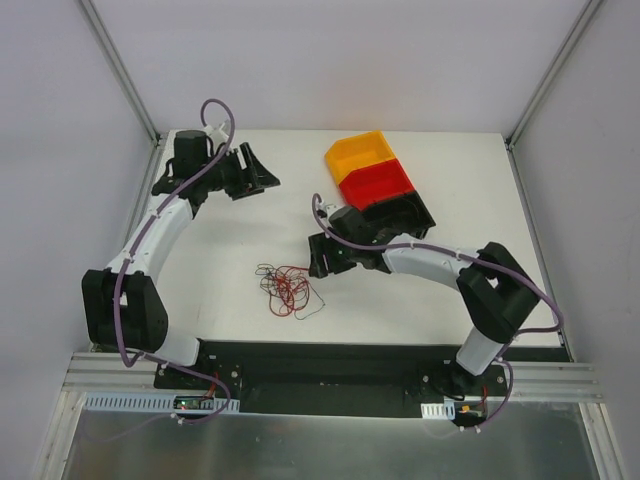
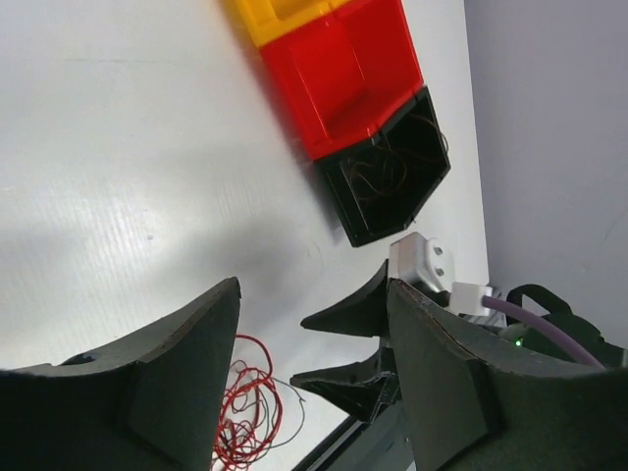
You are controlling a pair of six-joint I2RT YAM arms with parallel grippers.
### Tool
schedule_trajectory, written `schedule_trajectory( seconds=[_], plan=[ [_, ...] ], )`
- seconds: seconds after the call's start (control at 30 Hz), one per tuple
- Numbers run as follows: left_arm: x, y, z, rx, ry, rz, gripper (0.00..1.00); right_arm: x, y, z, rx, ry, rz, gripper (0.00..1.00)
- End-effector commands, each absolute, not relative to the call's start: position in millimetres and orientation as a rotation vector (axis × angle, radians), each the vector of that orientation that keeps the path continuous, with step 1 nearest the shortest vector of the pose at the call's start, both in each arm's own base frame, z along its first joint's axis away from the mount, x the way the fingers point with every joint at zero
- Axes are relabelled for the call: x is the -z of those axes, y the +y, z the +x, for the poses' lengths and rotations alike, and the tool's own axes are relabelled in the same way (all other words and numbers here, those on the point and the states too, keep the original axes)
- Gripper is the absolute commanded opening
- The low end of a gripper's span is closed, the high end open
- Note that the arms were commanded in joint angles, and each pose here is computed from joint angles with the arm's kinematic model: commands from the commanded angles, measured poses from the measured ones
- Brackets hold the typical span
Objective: Untangle the cables
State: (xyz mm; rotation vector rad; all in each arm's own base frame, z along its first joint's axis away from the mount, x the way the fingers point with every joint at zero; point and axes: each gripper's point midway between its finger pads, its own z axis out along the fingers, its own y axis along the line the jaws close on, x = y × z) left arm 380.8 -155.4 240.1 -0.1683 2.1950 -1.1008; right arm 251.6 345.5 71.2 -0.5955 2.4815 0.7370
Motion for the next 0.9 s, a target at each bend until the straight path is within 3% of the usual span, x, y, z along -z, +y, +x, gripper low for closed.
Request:
schedule_trajectory(
  seconds=[0.0,0.1,0.2,0.4,0.57,0.7,0.77,0.87],
  plan=[
    [-239,-187,361,1.068,2.246,-0.015,0.6,-72,336,222,-0.823,2.505,-0.557,0.63],
    [-216,-195,336,1.002,2.294,-0.038,0.65,-52,318,212,-0.757,2.564,-0.357,0.62],
    [-194,-204,307,0.963,2.319,-0.039,0.69,-46,331,199,-0.938,2.544,-0.219,0.61],
    [-145,-211,262,0.897,2.407,0.02,0.71,-36,350,183,-1.092,2.582,-0.202,0.53],
    [-106,-215,234,0.845,2.509,0.035,0.74,-31,352,170,-1.079,2.579,-0.259,0.36],
    [-82,-207,225,0.741,2.536,0.041,0.79,-39,363,163,-1.09,2.544,-0.361,0.15],
    [-69,-202,224,0.702,2.571,0.035,0.75,-52,367,164,-1.097,2.498,-0.401,0.02],
    [-49,-200,224,0.655,2.627,0.019,0.66,-81,359,172,-1.032,2.397,-0.431,0.01]
  ],
)
